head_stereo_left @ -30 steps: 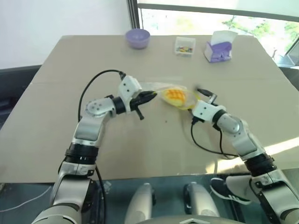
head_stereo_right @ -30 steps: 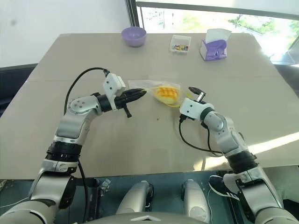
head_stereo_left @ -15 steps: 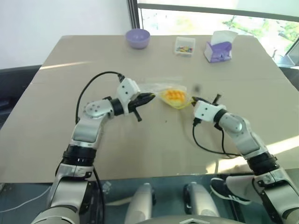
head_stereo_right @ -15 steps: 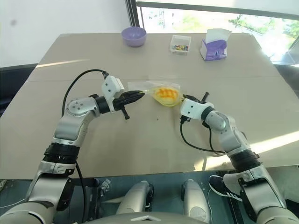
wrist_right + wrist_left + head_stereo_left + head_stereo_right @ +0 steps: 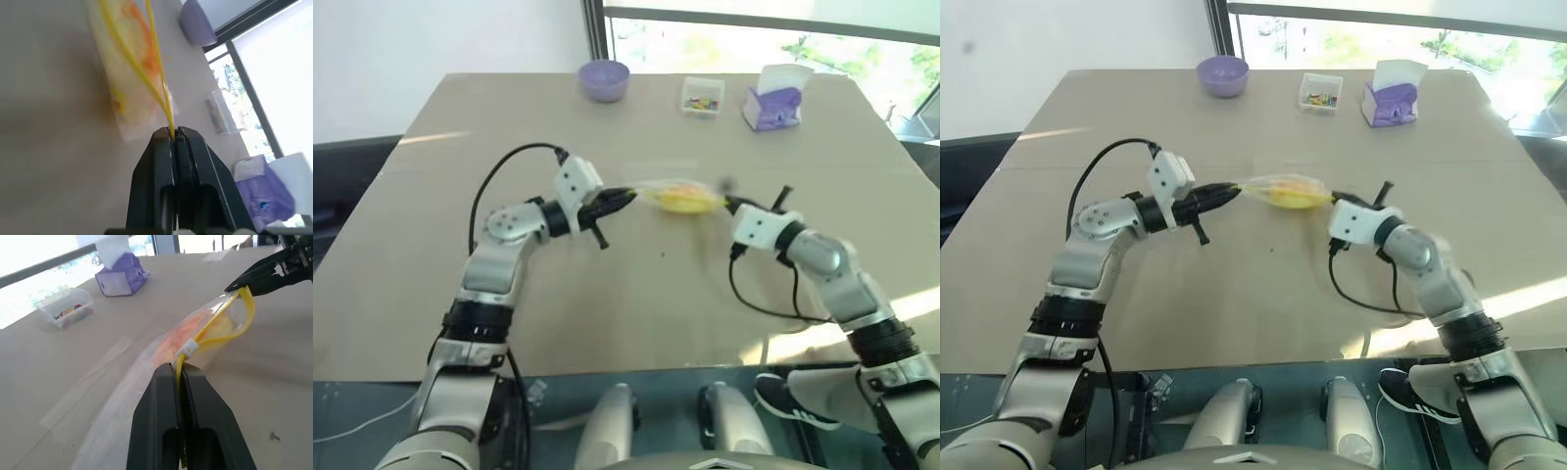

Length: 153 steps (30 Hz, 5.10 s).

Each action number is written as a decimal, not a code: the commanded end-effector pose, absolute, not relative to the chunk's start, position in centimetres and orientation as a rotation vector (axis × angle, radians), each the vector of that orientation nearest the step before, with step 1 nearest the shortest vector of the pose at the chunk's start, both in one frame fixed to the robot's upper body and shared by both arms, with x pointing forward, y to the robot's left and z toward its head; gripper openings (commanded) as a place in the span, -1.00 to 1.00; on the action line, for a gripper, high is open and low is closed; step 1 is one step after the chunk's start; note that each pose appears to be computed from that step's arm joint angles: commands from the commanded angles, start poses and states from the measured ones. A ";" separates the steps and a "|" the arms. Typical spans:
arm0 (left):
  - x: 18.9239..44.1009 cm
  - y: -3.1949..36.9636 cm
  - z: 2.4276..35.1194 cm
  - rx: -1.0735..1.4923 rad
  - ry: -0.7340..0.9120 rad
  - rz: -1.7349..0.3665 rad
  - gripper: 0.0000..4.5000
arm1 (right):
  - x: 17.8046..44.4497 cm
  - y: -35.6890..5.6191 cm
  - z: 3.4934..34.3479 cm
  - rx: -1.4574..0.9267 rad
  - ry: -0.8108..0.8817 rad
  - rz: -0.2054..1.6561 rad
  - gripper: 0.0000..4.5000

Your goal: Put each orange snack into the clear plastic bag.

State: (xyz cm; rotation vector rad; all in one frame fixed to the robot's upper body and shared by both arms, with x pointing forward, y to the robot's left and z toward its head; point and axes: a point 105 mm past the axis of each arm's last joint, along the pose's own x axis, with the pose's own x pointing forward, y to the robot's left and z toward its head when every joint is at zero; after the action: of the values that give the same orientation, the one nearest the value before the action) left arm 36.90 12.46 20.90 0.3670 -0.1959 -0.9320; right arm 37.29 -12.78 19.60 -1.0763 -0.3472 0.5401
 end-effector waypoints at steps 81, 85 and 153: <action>34.4 9.5 16.8 0.583 -0.273 -1.063 -1.00 | 33.0 -1.1 18.3 -0.896 -0.336 0.946 -0.74; 34.4 9.5 16.8 0.582 -0.274 -1.063 -1.00 | 33.0 -1.1 18.2 -0.895 -0.329 0.948 -1.00; 34.4 11.1 16.5 0.514 -0.244 -1.003 -1.00 | 31.4 -13.0 11.9 -0.907 -0.003 0.747 0.09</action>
State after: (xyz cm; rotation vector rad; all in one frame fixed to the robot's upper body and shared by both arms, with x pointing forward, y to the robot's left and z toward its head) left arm 34.63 11.26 15.08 0.5077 -0.1833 -1.0137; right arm 31.71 -13.77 10.43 -0.9084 0.0636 0.7358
